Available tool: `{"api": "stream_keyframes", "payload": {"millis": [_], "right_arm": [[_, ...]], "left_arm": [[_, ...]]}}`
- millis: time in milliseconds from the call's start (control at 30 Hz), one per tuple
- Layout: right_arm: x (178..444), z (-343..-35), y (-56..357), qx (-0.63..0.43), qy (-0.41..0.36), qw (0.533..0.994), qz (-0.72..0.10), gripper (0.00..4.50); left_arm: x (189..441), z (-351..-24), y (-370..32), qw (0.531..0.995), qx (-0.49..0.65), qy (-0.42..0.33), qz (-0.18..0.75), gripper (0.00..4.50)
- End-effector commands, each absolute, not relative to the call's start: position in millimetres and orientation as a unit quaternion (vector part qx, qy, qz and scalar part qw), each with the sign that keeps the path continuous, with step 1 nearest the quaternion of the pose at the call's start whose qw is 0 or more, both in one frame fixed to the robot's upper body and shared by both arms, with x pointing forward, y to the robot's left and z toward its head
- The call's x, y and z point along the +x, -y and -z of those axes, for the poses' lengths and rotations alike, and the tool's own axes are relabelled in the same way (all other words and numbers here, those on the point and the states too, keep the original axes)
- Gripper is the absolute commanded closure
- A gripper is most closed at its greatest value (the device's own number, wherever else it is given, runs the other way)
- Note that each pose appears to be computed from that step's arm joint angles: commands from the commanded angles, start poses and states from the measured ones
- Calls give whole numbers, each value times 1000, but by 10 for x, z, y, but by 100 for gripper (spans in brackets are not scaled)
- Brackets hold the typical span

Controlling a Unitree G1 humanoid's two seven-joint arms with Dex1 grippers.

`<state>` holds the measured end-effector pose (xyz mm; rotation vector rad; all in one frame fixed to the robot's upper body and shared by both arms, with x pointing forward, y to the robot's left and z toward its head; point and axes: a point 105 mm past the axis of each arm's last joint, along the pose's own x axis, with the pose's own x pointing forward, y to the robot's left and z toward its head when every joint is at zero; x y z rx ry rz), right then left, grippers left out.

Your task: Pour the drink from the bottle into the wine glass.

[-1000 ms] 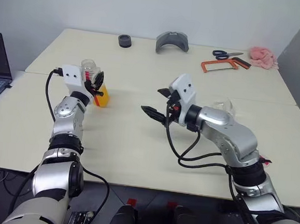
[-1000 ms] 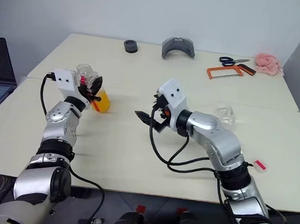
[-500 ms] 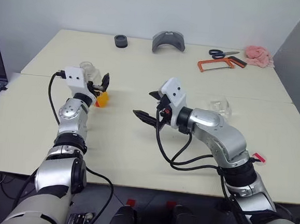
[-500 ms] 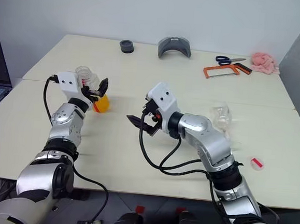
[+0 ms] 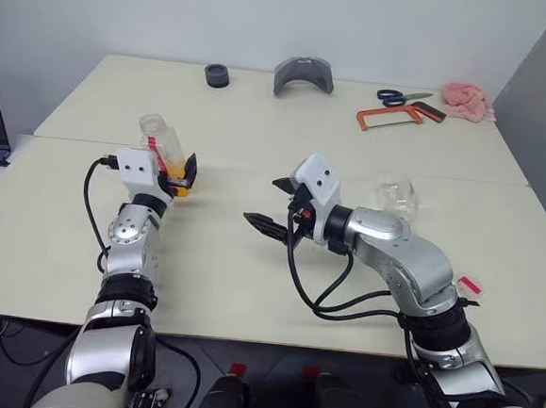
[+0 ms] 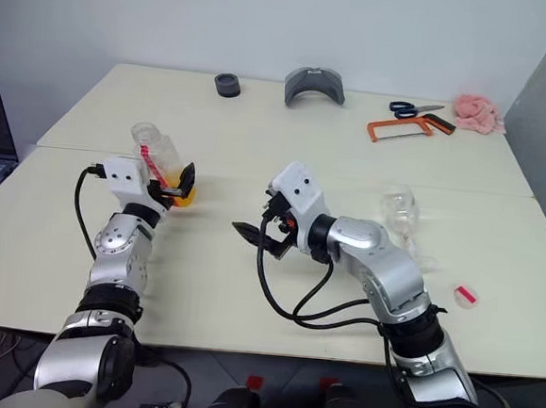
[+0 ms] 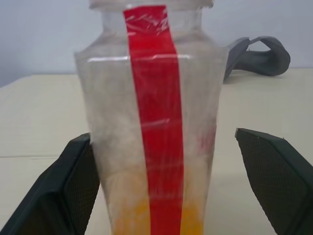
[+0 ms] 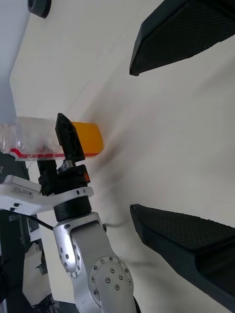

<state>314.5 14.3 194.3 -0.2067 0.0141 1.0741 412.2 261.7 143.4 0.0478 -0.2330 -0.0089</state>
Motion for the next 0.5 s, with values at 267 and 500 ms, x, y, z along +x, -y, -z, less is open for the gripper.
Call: {"api": "stream_keyframes", "payload": {"millis": [267,500], "right_arm": [[3036,-1954,-12,-96,-6,852,-514,0],[3022,-1920,212,-77,-25,870,-486,0]], "left_arm": [[3918,-1338,-2738,994,47,96,-13,3],[3733,-1191,-2681,996,50,67,12,3]]}}
